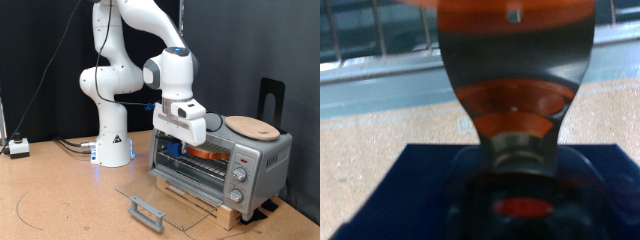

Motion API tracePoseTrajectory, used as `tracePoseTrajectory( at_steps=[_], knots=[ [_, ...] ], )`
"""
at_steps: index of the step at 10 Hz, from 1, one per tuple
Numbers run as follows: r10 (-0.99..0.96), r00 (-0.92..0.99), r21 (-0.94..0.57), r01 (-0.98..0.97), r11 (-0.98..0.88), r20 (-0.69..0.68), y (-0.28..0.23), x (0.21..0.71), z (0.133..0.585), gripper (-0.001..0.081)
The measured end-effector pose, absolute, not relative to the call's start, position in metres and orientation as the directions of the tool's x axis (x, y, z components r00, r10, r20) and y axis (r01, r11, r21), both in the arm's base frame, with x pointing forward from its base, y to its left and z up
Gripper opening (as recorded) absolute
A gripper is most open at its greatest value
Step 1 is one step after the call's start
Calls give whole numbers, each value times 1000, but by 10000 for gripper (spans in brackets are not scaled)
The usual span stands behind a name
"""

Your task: Make a piece of toast with the oven

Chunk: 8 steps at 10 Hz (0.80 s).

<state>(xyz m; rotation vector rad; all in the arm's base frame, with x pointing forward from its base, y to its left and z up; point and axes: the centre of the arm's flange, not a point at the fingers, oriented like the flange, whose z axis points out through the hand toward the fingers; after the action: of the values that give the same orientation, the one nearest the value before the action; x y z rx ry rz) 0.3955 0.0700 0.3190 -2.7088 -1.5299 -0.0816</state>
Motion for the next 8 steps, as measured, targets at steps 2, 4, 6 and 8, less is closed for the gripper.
tracePoseTrajectory(
  at_steps=[2, 4, 6, 8],
  knots=[
    [857, 513, 14, 858, -514, 37, 49, 394, 325, 397],
    [855, 518, 29, 855, -518, 2, 30, 394, 324, 397],
    [850, 526, 18, 850, -526, -25, 14, 392, 320, 397],
    [846, 531, 4, 847, -532, -33, 3, 390, 318, 397]
  ],
)
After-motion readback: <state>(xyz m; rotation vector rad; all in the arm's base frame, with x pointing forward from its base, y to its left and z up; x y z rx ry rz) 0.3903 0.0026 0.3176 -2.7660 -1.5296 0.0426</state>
